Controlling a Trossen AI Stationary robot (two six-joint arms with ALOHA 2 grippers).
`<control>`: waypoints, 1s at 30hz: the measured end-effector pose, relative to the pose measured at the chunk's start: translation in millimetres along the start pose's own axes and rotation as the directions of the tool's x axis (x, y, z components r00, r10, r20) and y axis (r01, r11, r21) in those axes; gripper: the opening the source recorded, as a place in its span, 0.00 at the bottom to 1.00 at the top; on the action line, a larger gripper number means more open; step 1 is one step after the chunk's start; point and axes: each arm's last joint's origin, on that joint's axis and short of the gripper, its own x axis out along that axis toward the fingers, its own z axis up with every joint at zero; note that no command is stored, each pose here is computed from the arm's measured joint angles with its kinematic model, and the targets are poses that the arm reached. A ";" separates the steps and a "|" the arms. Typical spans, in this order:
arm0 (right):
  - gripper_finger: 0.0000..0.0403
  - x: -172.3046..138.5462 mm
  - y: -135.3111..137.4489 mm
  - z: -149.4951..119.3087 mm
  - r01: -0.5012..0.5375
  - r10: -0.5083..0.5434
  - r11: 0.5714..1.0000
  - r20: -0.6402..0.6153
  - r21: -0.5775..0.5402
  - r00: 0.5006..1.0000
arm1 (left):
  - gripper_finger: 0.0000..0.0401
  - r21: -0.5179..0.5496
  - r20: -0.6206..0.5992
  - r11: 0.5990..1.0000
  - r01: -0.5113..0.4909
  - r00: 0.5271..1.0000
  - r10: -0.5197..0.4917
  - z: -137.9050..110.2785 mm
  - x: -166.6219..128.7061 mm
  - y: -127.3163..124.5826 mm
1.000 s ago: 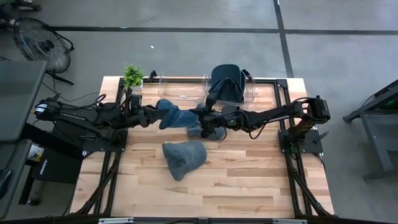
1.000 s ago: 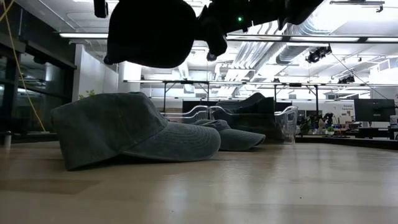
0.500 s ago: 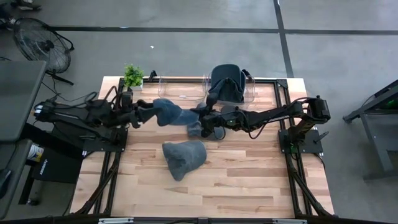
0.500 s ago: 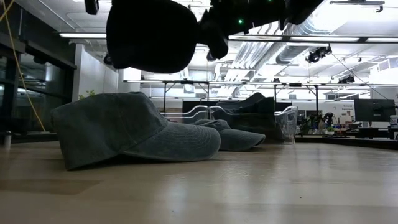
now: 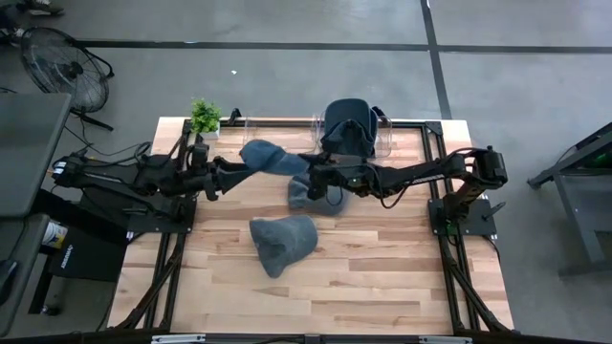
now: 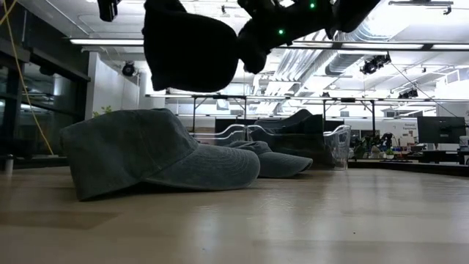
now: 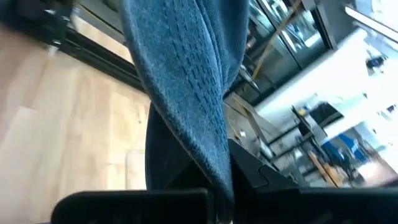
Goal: Pick & Place hat
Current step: Put the blue cap into the right transparent bin
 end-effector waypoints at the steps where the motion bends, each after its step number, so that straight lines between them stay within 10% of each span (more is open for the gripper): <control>1: 0.01 0.7 -1.4 -1.2 0.013 -0.013 1.000 -0.012 0.009 1.000 | 0.62 0.005 -0.001 1.000 -0.004 1.000 0.004 -0.4 0.3 0.3; 12: 0.01 -6.6 -45.9 -4.0 -0.003 0.031 0.992 -0.231 0.123 0.973 | 0.62 0.057 0.049 0.998 -0.007 0.999 0.004 7.2 -8.1 -0.5; 30: 0.01 -52.9 -189.8 34.3 -0.186 0.310 0.943 -0.524 0.278 0.793 | 0.62 0.103 0.040 0.991 -0.086 0.996 0.082 6.1 -14.1 6.3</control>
